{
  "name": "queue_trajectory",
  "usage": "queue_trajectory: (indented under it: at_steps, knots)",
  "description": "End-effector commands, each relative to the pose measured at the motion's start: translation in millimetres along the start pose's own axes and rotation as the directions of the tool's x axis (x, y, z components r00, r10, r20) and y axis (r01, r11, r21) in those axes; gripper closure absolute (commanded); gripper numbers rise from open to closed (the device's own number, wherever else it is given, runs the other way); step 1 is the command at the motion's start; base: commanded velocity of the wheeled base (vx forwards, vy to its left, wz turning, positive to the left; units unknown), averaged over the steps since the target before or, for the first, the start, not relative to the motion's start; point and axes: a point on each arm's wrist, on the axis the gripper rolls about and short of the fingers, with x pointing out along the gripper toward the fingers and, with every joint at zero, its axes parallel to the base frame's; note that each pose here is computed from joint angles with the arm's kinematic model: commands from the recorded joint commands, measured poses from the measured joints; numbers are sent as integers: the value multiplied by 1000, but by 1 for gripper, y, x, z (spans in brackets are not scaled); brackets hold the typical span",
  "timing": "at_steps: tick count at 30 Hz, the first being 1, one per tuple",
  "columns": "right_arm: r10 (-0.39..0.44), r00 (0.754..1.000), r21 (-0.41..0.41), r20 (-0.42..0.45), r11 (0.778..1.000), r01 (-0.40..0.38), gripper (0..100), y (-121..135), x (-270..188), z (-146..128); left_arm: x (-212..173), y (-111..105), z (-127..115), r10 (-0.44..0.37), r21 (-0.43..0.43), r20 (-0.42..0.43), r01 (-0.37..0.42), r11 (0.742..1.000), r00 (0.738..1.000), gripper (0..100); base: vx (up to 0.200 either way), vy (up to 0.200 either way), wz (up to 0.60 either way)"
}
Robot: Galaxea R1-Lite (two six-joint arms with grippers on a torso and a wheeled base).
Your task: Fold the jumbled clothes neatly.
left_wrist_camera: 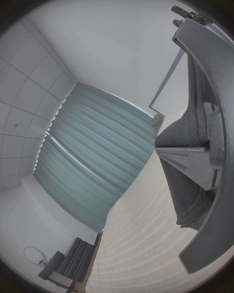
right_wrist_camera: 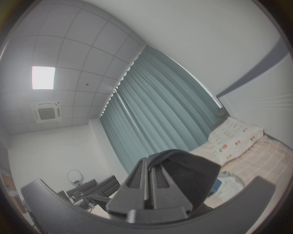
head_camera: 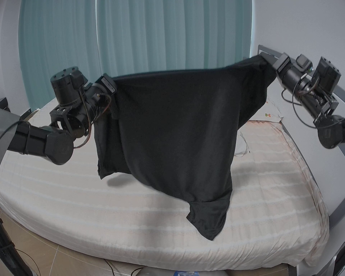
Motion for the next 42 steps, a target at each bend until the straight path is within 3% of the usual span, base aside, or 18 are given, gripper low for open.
queue_trajectory:
  at_steps: [1, 6, 12, 17, 19, 22, 28, 33, 42]
  knots:
    - [-111, 979, 14, -173, 993, 116, 100, -32, -31, -57, -31, 30, -35, 57, 34, -117, -53, 998, 992, 100, 0, 0, 0]
    - [-155, 942, 72, -296, 980, 184, 100, -38, -55, -88, -53, 47, -65, 88, 51, -227, -78, 996, 970, 100, 0, 0, 0]
    - [-165, 918, 173, -360, 956, 239, 100, -37, -70, -110, -72, 48, -87, 58, -26, -312, -69, 997, 948, 100, 0, 0, 0]
    - [-197, 891, 227, -410, 924, 308, 100, -50, -81, -132, -89, 47, -113, 61, -53, -412, -91, 994, 909, 100, 0, 0, 0]
    - [-207, 882, 274, -424, 899, 343, 100, -55, -87, -139, -92, 45, -124, 60, -77, -442, -104, 992, 895, 100, 0, 0, 0]
    - [-208, 880, 313, -428, 879, 360, 100, -60, -88, -148, -96, 47, -129, 66, -125, -462, -139, 982, 884, 100, -133, 0, 0]
    - [-215, 866, 314, -451, 870, 380, 100, -63, -92, -156, -97, 53, -136, 61, -216, -497, -191, 957, 866, 100, -200, 0, 0]
    - [-230, 857, 308, -461, 864, 398, 100, -65, -95, -160, -103, 56, -140, 74, -217, -521, -215, 952, 851, 100, -40, 0, 0]
    - [-247, 852, 299, -462, 861, 412, 100, -62, -96, -166, -95, 63, -133, 87, -264, -494, -245, 933, 865, 100, 0, 22, 0]
